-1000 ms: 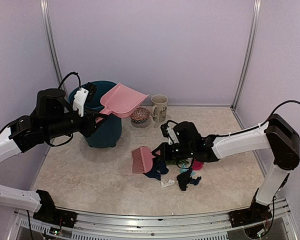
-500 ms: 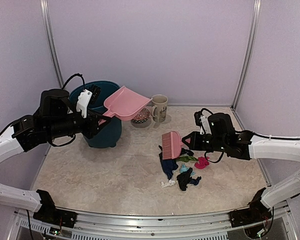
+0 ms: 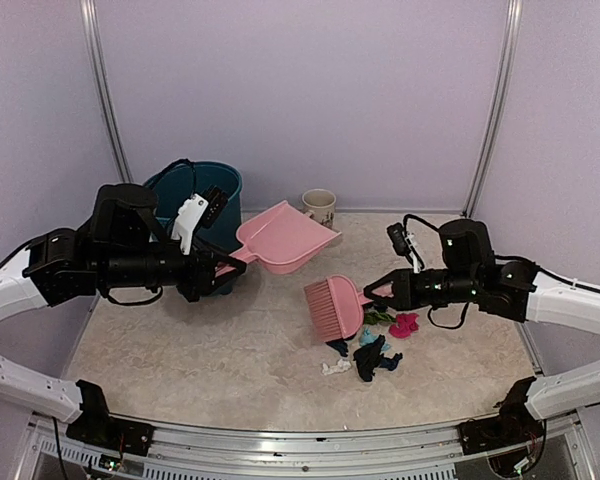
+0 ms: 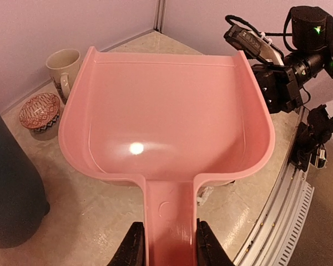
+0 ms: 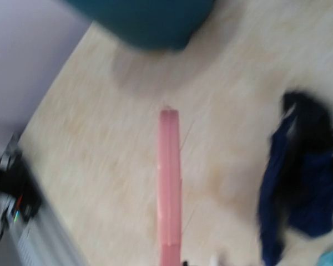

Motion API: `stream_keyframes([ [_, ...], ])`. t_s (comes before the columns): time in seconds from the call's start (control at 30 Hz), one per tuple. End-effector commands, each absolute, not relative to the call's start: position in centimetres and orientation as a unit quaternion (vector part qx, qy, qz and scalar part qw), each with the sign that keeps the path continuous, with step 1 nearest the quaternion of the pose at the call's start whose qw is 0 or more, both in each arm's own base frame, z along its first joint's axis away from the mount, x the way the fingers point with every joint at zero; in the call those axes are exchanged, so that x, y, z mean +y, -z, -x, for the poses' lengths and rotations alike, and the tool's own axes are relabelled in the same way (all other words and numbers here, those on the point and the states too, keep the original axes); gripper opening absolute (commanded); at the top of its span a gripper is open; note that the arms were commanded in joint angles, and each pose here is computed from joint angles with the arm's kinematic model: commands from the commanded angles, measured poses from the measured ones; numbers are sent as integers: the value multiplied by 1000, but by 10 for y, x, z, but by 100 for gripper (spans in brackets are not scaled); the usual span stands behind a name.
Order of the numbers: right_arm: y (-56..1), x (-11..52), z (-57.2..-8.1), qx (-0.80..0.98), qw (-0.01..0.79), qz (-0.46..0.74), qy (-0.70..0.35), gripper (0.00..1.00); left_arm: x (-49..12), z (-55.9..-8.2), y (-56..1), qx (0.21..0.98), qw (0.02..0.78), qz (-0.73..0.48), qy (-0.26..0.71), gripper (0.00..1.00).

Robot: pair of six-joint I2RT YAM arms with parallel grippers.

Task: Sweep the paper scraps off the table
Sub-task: Sweep the paper scraps at the center of the board.

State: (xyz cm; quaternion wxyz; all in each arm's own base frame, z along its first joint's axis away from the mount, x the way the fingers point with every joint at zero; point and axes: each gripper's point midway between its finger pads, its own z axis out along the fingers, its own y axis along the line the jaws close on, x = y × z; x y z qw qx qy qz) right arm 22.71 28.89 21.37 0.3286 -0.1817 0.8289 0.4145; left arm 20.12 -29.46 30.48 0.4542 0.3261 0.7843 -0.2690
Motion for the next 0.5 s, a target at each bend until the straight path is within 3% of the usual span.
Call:
stream_keyframes([
  [0.0,-174,305,-185,834,220,238,-446,0,-292,-177,-290,807,408,-329,273,0],
  [0.23,-138,334,-172,840,163,289,-429,0,-272,-157,-262,833,368,-308,275,0],
  [0.47,-104,295,-214,906,201,282,-242,0,-262,-149,-240,853,339,-290,272,0],
])
